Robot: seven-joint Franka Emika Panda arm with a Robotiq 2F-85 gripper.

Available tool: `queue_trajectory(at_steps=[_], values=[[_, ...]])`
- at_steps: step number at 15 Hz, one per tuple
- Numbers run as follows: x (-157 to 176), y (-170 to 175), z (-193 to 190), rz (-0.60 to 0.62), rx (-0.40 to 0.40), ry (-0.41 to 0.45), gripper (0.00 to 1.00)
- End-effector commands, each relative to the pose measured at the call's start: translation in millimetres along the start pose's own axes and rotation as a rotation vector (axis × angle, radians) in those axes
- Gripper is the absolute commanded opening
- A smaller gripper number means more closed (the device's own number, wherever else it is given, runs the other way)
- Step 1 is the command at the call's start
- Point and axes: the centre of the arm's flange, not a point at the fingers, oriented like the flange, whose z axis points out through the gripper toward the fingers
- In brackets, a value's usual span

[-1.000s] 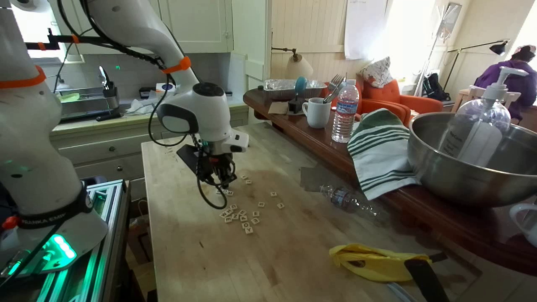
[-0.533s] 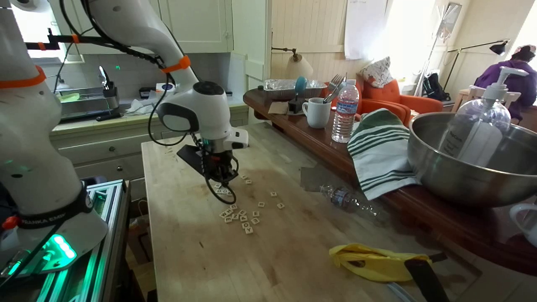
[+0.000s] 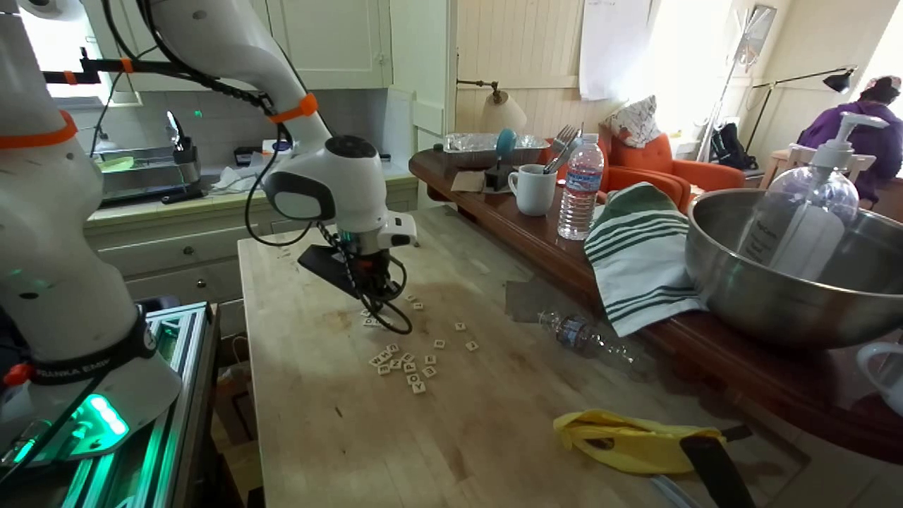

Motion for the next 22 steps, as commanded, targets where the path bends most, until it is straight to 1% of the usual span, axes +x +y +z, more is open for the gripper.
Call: queue_trajectory(at_steps=[1, 7, 15, 22], values=[[-29, -21, -7, -0.069, -0.015, -0.021, 0.00], [-30, -24, -6, -0.152, -0.027, -0.037, 0.00], [-31, -29, -5, -0.249, 0.001, -0.035, 0.00], [-39, -28, -6, -0.388, 0.013, -0.068, 0.00]])
